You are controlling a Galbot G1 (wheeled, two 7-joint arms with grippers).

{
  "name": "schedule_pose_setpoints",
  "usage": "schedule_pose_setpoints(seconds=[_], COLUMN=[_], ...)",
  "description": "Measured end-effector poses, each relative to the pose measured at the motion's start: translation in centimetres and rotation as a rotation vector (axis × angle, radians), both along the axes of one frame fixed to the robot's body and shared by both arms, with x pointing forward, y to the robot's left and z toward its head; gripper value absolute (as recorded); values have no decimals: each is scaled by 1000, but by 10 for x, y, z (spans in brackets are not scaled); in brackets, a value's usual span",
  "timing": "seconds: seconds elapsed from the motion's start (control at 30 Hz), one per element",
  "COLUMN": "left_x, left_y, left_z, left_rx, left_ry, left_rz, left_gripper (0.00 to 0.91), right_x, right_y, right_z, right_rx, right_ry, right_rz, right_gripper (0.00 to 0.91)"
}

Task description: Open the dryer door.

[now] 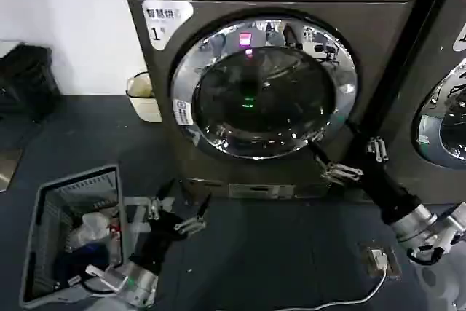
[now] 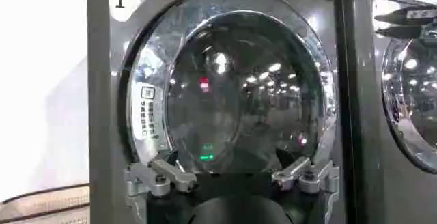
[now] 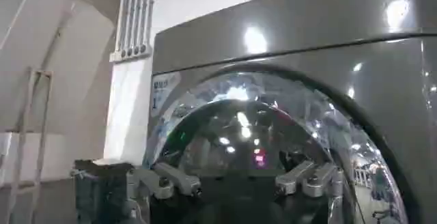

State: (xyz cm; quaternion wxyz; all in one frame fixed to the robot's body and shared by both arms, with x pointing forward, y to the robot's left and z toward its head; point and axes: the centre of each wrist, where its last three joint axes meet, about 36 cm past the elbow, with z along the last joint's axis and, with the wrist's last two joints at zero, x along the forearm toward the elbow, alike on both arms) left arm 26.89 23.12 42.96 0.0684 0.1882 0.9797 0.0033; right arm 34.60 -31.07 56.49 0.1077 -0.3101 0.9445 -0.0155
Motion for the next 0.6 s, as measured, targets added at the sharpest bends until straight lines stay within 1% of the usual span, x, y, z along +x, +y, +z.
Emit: schedule_pose_setpoints(seconds=[0.07,0.23,0.3,0.37,0.6], left_x=[0,-1,-2,-2,-5], left_y=[0,-1,-1,-2,-2], left_z=[0,3,3,3,2], left_rx=[1,1,7,8,4], left_ry=[1,-2,0,1,5], left_rz=[-1,-7,-11,-15,-16], left_gripper=[907,907,907,907,907], right_x=[5,25,33,42,78], right_y=[4,14,19,23,45], right_z=[-2,-11,-15,-19,-26], right_rx=[-29,-59,-59,-43,-37], right_ry=[10,53,69,88,96], right_rz=[11,96,143,192,272], right_gripper=[907,907,907,907,907])
